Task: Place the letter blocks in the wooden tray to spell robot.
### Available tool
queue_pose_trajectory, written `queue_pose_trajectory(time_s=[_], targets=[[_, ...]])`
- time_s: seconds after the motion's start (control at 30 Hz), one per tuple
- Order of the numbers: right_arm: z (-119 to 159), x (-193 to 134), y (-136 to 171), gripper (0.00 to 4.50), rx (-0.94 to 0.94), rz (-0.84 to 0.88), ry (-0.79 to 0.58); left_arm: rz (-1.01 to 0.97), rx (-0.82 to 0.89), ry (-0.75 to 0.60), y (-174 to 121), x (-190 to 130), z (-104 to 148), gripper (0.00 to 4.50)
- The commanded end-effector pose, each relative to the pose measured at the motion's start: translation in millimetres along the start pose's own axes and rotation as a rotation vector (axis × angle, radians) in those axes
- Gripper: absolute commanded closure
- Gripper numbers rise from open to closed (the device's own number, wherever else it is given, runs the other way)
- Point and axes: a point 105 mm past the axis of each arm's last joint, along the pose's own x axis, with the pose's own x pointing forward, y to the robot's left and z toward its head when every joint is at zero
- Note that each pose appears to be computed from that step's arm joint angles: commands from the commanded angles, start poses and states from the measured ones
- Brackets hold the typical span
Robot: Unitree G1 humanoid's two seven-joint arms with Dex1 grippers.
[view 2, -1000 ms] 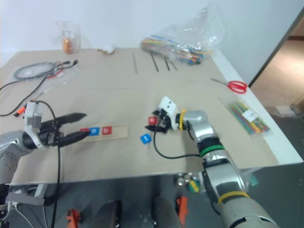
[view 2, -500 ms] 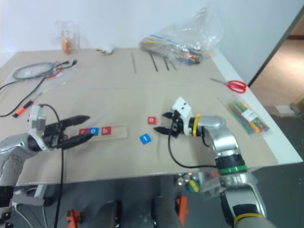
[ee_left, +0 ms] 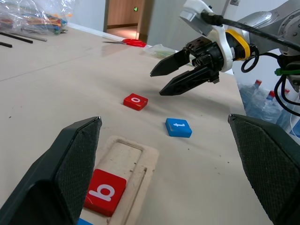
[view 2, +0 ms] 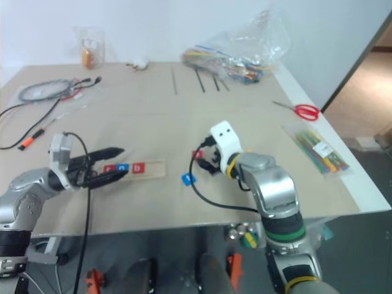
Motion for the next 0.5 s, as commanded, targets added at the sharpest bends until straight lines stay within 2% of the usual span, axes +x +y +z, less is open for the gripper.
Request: queue_pose_trajectory(time_s=[0.03,0.27,0.5], targets=[[16.6,-9.6,-4.2,0.53,0.051,-0.066,-0.049,-0.024,0.032,-0.01,-1.1,4.2,4.8,0.0],[26.0,-9.1,9.7,0.53,0.194,-0.031,-0.034,-0.042,0.01,0.002,-1.6,5.1,4.1,0.0],[21.9,-0.3,22.8,0.53,0.168,-0.027,-0.006,-0.055,0.009,0.006,1.0,8.1,8.6,0.0]])
